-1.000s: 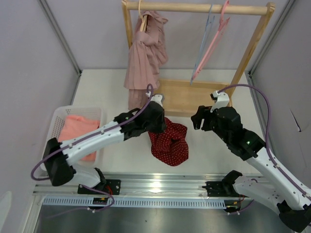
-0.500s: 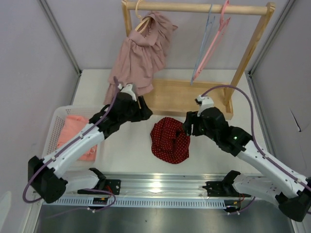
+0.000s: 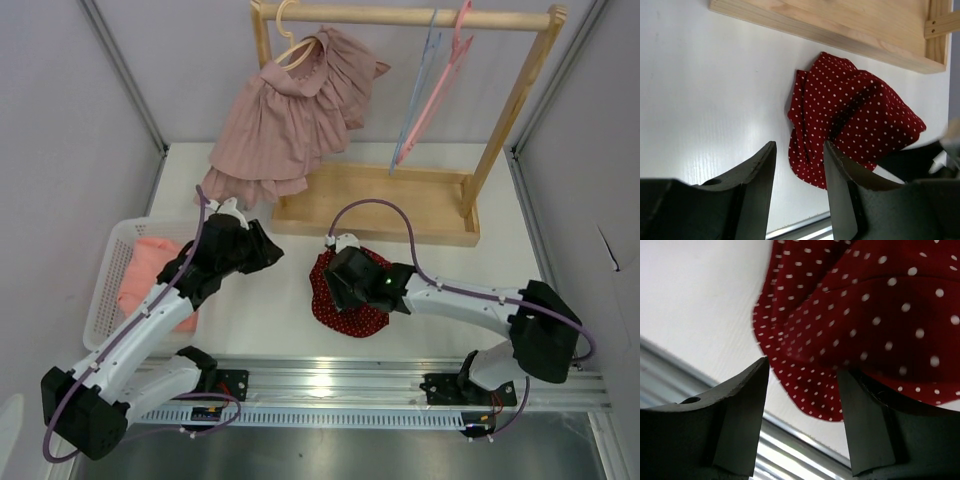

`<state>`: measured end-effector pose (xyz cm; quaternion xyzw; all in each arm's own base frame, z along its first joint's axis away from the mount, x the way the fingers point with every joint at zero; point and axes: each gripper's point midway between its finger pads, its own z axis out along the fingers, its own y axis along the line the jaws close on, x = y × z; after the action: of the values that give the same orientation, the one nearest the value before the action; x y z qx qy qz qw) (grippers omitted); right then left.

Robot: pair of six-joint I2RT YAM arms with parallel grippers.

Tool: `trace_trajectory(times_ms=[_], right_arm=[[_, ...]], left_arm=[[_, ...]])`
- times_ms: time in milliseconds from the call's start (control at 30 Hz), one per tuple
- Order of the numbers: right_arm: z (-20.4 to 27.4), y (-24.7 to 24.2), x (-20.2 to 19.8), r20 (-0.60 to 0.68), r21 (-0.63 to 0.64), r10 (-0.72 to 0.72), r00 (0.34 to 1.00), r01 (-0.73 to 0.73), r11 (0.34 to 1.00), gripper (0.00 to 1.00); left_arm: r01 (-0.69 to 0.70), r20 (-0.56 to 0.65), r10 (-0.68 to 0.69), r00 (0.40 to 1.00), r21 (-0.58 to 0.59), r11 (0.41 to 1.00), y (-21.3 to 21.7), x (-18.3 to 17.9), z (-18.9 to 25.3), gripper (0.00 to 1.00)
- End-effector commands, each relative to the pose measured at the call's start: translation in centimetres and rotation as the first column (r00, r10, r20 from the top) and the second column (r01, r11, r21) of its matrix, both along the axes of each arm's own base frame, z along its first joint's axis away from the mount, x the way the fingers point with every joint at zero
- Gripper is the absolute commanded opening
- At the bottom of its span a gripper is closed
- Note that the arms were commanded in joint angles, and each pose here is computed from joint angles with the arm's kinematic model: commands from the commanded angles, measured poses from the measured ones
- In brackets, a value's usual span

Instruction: Place the skirt on the hanger

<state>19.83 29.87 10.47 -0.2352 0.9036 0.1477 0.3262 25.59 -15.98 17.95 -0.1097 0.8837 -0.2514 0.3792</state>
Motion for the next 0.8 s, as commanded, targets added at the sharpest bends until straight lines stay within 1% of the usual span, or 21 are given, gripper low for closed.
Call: trace_trajectory(times_ms=[0, 33, 67, 100, 133, 167, 200, 233, 300, 333, 400, 433, 667, 733, 767], right_arm=[[-0.4, -1.6, 3.9, 0.021, -0.021, -0.183, 0.983, 0.184, 0.983, 0.6], [-1.0, -2.3, 4.1, 0.012, -0.042, -0.212, 0.977, 0.213, 0.976, 0.6], [-1.1, -3.0, 4.3, 0.012, -0.05, -0.237, 0.971, 0.237, 0.97, 0.58], [-1.3, -3.7, 4.3, 0.005, -0.049, -0.254, 0.967, 0.254, 0.966, 0.54], [-1.1, -4.8, 4.4, -0.004, -0.027, -0.286, 0.958, 0.286, 0.958, 0.43], [-1.1, -5.0, 4.1, -0.025, -0.004, -0.287, 0.958, 0.287, 0.958, 0.37], [-0.9, -5.4, 4.0, -0.031, 0.016, -0.297, 0.954, 0.298, 0.954, 0.28], [-0.5, -6.2, 4.0, -0.038, 0.041, -0.325, 0.945, 0.326, 0.944, 0.25], [-0.3, -7.1, 3.6, -0.049, 0.052, -0.346, 0.937, 0.349, 0.936, 0.19], [-0.1, -7.5, 3.6, -0.054, 0.065, -0.358, 0.932, 0.361, 0.93, 0.18], [-0.2, -8.7, 3.2, -0.088, 0.088, -0.387, 0.918, 0.394, 0.915, 0.17], [-0.4, -9.1, 3.1, -0.098, 0.09, -0.4, 0.911, 0.409, 0.908, 0.17], [-3.2, -13.2, 1.9, -0.133, -0.001, -0.511, 0.849, 0.516, 0.857, 0.12], [-4.2, -14.2, 1.2, -0.151, -0.027, -0.526, 0.837, 0.528, 0.849, 0.13], [-4.4, -14.5, 1.0, -0.157, -0.031, -0.531, 0.833, 0.533, 0.845, 0.14]], left_arm=[[0.085, 0.019, -0.084, 0.996, -0.066, 0.994, -2.0, 0.2, 1.2, 0.47], [0.105, 0.012, -0.104, 0.994, -0.08, 0.991, -2.4, 0.1, 0.9, 0.47], [0.124, -0.001, -0.125, 0.992, -0.095, 0.988, -2.9, 0.0, 0.4, 0.44], [0.148, 0.011, -0.147, 0.989, -0.111, 0.983, -3.6, 0.1, 0.5, 0.43], [0.176, -0.007, -0.178, 0.984, -0.103, 0.979, -4.4, -0.3, -0.4, 0.42], [0.193, -0.004, -0.194, 0.981, -0.096, 0.977, -4.9, -0.3, -0.6, 0.42], [0.227, -0.027, -0.23, 0.973, -0.085, 0.97, -6.0, -0.7, -1.4, 0.42], [0.243, -0.035, -0.246, 0.969, -0.084, 0.967, -6.5, -0.8, -1.7, 0.41], [0.294, -0.04, -0.298, 0.954, -0.087, 0.952, -8.3, -1.4, -2.4, 0.4], [0.312, -0.062, -0.318, 0.946, -0.088, 0.946, -9.2, -1.5, -3.2, 0.4], [0.348, -0.067, -0.354, 0.933, -0.093, 0.933, -10.7, -2.0, -3.7, 0.39], [0.357, -0.098, -0.366, 0.925, -0.097, 0.929, -11.3, -2.2, -4.9, 0.38], [0.392, -0.163, -0.415, 0.895, -0.157, 0.906, -13.9, -3.1, -8.4, 0.3], [0.393, -0.179, -0.419, 0.89, -0.162, 0.905, -14.0, -3.4, -9.2, 0.26], [0.395, -0.179, -0.421, 0.889, -0.164, 0.904, -14.1, -3.4, -9.4, 0.25]])
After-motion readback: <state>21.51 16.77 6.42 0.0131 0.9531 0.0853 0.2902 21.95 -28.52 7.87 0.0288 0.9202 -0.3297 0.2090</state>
